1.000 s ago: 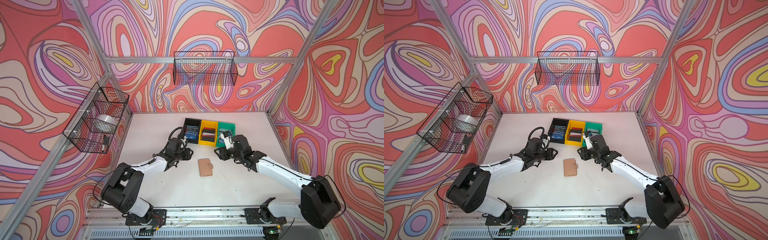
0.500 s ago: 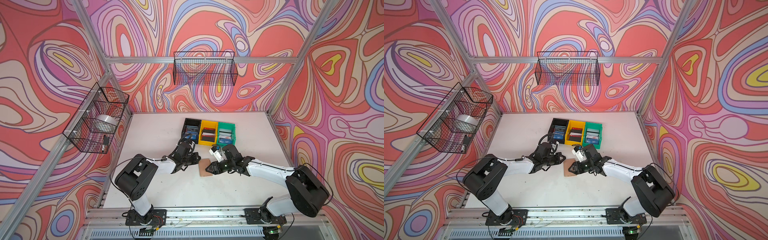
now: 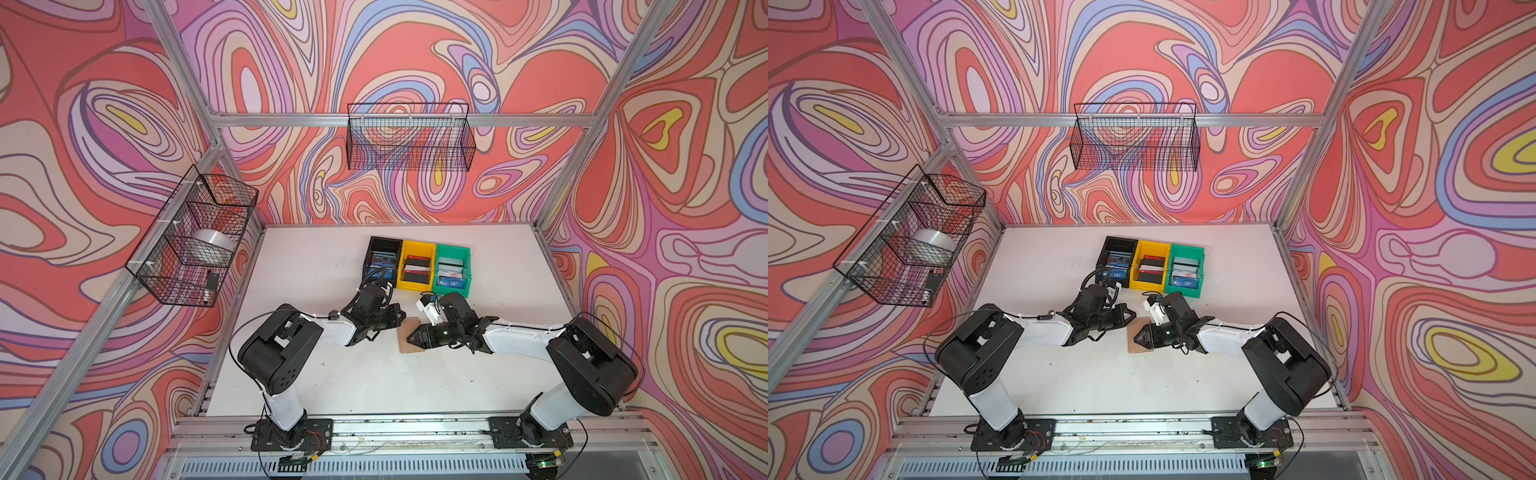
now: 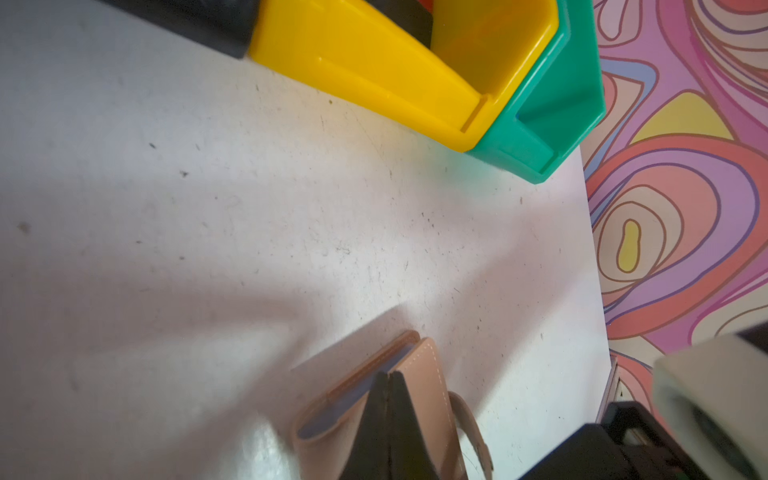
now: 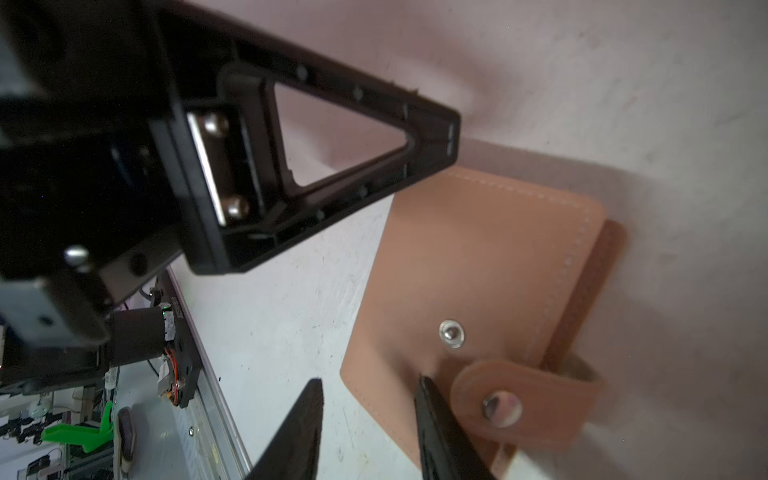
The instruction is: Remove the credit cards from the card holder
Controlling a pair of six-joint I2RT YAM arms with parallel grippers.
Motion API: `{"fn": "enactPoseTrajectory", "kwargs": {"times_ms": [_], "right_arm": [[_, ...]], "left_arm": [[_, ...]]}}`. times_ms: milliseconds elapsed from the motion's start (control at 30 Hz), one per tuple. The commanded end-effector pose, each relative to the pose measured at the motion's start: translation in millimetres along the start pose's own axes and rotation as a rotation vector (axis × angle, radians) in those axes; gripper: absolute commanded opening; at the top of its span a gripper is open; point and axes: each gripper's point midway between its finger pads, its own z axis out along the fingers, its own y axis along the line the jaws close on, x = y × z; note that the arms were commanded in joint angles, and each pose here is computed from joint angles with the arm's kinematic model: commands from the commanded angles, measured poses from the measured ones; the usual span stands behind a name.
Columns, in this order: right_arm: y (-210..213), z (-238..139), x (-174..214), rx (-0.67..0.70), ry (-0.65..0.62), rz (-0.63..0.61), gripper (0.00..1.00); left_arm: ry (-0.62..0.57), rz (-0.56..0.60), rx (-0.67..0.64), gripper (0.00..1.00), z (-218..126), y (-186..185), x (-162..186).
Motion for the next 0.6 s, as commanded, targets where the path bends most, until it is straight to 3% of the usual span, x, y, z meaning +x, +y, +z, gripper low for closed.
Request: {"fn": "enactPoseTrajectory", "kwargs": {"times_ms": [0, 333, 567], "right_arm": [[-18.6, -0.4, -8.5, 0.114, -0.051, 0.021, 0.4], [-53.8, -11.5, -16.9, 0.305, -0.124, 0.091, 0.4], [-56.9, -10.0, -22.3, 0.272, -0.137, 0.117, 0.4]], "left_arm": [[0.005, -0.015, 0.027, 0.0, 7.7, -8.0, 5.3], [0.067, -0.076, -0.021, 0.0, 25.0, 16.2, 29.5], [0.076, -0.068, -0.05, 0.0, 23.2, 18.9, 30.0]]}}
